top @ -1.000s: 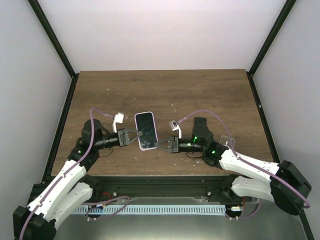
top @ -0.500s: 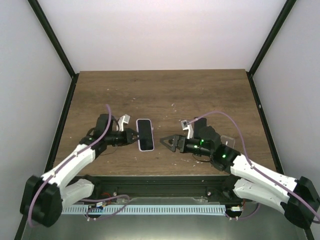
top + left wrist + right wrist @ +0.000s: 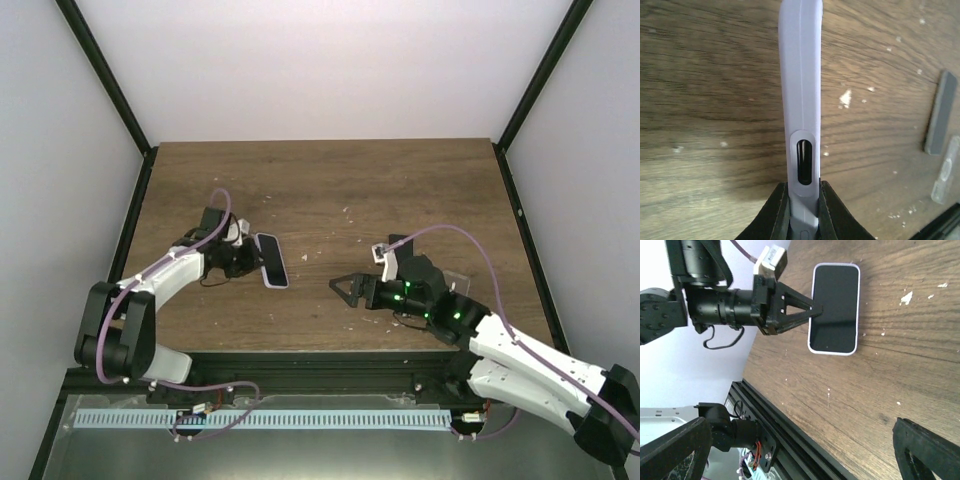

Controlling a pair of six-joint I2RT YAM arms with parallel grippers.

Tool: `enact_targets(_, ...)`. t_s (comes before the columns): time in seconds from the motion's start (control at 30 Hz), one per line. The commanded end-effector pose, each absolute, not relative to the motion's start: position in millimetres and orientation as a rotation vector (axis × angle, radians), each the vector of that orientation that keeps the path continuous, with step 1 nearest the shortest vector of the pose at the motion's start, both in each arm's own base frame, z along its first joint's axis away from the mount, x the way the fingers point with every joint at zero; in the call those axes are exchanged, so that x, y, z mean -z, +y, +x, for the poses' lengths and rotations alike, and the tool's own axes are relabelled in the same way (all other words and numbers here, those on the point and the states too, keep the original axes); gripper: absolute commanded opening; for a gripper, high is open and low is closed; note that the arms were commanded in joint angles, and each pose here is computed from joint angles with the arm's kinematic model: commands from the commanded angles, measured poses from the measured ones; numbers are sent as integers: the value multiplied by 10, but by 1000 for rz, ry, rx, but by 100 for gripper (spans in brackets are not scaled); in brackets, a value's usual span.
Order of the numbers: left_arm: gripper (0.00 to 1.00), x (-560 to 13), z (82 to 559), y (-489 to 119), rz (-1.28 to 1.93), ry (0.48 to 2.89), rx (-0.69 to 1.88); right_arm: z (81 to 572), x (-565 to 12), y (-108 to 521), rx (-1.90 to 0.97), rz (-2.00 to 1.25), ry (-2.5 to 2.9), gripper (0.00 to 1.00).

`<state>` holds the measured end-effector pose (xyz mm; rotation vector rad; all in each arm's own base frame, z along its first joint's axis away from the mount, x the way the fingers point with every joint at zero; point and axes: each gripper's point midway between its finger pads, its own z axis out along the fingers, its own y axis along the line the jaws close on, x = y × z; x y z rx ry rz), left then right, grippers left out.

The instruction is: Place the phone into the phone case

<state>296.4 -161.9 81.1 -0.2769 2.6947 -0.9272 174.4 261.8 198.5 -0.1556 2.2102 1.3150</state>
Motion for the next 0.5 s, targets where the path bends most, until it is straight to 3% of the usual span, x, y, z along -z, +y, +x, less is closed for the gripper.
enact_targets(0.0,0,-787,3121,-1497,-344,2666,885,1804,-2250,2524,-1254,-161,2137,100)
enact_targets(0.33,2,-467,3041,-1373,-427,2744,792,1909,-2110,2347,-1102,-55,2212,100)
enact_targets(0.4,5,-451,3023,-1361,-435,2749,786,1936,-2055,2291,-1051,-27,2238,100)
enact_targets(0.47,14,-455,3010,-1338,-441,2752,768,1976,-1989,2209,-977,14,2268,100)
